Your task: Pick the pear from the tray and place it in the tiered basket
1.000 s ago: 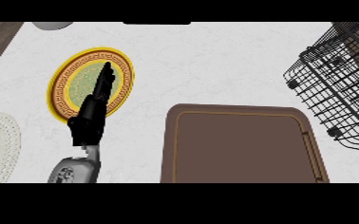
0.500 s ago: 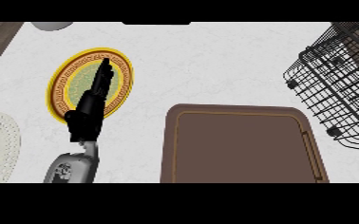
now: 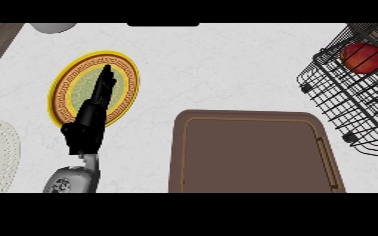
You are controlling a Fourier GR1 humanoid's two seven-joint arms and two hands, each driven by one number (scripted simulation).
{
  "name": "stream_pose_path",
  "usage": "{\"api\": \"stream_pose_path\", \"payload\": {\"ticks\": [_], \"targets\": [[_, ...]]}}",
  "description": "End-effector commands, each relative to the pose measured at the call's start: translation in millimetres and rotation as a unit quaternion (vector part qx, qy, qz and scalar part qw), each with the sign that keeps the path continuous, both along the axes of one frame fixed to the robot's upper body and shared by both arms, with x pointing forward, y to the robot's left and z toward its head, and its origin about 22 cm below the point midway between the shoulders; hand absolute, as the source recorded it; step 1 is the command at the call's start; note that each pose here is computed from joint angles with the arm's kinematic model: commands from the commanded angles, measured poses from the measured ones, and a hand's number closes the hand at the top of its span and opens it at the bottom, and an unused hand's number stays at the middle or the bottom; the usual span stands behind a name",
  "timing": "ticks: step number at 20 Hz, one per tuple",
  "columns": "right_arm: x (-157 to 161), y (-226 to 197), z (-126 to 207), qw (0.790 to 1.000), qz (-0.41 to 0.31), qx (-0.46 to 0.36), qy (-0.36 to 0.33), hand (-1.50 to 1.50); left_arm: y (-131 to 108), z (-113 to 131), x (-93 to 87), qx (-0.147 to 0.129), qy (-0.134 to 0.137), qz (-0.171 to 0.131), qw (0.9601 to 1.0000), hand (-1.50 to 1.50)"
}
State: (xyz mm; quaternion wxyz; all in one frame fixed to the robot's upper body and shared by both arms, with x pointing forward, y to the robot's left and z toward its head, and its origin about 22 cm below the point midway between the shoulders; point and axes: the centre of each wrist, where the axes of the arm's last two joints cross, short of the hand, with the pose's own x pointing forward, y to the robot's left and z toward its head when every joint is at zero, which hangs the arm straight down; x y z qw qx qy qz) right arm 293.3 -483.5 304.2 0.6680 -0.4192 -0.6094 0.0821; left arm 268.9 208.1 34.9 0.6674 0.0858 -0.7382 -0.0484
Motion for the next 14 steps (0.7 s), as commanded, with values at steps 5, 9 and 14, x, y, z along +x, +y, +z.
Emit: {"api": "stream_pose_path", "payload": {"ticks": [5, 9, 14], "targets": [[-75, -95, -1, 0.988, -0.079, 0.116, -0.057, -1.5, -7, -6, 4.5, -0.001, 0.005, 0.012, 0.9999, 0.0], [-132, -140, -19, 0.985, -0.072, 0.143, -0.063, -1.5, -6, 2, -5.8, -0.007, 0.002, 0.007, 1.0, 0.0], [-186, -170, -38, 0.984, -0.048, 0.16, -0.066, -1.5, 3, -4, 2.3, 0.003, -0.004, 0.01, 0.9999, 0.0]]}}
